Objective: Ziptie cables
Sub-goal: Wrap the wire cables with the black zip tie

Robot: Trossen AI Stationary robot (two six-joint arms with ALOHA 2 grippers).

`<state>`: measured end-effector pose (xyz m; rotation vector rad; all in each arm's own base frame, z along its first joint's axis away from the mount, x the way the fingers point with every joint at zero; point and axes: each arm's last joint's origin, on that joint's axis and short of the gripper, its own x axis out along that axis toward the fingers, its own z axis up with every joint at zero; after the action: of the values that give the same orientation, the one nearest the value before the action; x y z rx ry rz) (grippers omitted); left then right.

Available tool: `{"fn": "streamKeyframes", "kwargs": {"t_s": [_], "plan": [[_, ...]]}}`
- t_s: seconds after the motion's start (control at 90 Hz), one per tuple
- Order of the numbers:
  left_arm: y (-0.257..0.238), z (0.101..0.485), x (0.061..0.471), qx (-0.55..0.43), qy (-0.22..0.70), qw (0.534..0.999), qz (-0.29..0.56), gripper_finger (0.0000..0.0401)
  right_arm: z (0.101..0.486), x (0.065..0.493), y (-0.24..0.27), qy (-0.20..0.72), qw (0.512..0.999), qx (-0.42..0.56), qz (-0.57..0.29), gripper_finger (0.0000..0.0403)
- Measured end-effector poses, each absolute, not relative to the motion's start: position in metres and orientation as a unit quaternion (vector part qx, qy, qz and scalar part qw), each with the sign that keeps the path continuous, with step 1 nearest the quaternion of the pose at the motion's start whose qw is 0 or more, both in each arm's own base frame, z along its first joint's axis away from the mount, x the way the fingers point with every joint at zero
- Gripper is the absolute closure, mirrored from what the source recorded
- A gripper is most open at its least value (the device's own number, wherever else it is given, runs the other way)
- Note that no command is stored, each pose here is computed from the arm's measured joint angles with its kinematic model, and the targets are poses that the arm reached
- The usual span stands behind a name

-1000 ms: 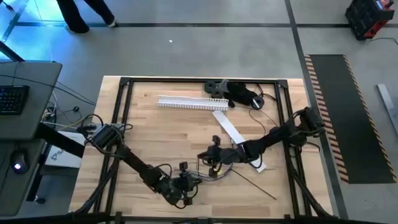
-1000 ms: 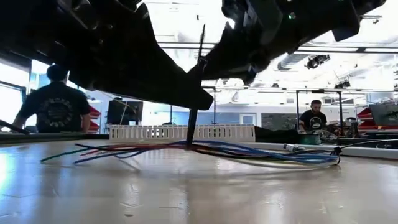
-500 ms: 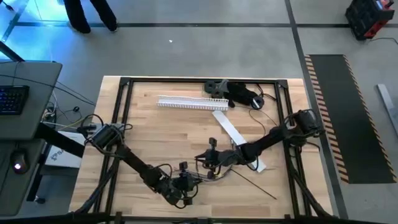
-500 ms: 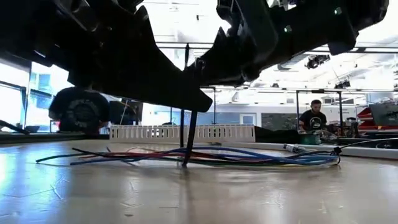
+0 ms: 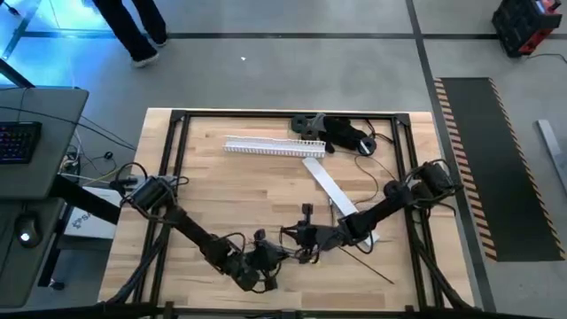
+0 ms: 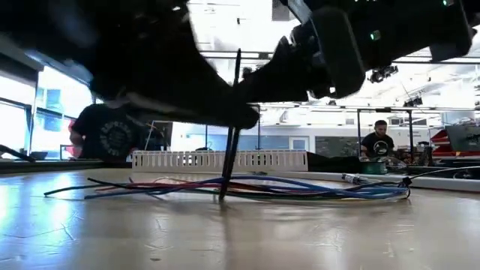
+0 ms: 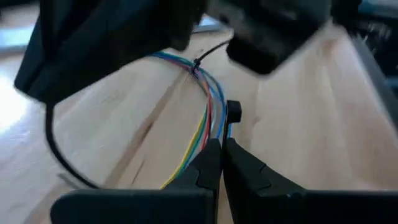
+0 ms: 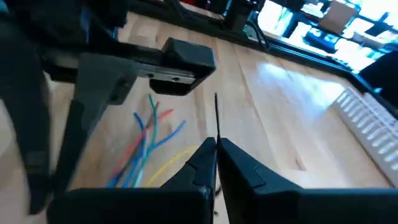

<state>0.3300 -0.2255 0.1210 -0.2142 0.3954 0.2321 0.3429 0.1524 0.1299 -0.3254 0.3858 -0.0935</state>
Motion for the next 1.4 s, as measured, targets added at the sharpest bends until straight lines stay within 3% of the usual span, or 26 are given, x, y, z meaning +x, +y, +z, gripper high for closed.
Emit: {"fn": "streamKeyframes", "kwargs": {"t_s": [0.4, 0.678, 0.9, 1.033, 1.4], "plan": [[-0.220, 0.123, 0.332, -0.173, 0.173, 0.962, 0.121, 0.0401, 0.111, 0.335, 0.170, 0.202, 0.955, -0.211, -0.050, 0.0403], [-0.201, 0.116, 0.284, -0.238, 0.053, 0.966, 0.090, 0.0401, 0.129, 0.349, 0.182, 0.189, 0.956, -0.220, -0.048, 0.0403], [-0.197, 0.103, 0.258, -0.233, 0.049, 0.967, 0.092, 0.0401, 0.133, 0.365, 0.167, 0.214, 0.968, -0.134, -0.010, 0.0403], [-0.199, 0.103, 0.256, -0.227, 0.050, 0.969, 0.088, 0.0401, 0.131, 0.371, 0.150, 0.226, 0.970, -0.085, -0.030, 0.0403], [-0.200, 0.108, 0.257, -0.264, 0.029, 0.960, 0.092, 0.0401, 0.134, 0.375, 0.144, 0.213, 0.971, -0.103, -0.040, 0.0403]]}}
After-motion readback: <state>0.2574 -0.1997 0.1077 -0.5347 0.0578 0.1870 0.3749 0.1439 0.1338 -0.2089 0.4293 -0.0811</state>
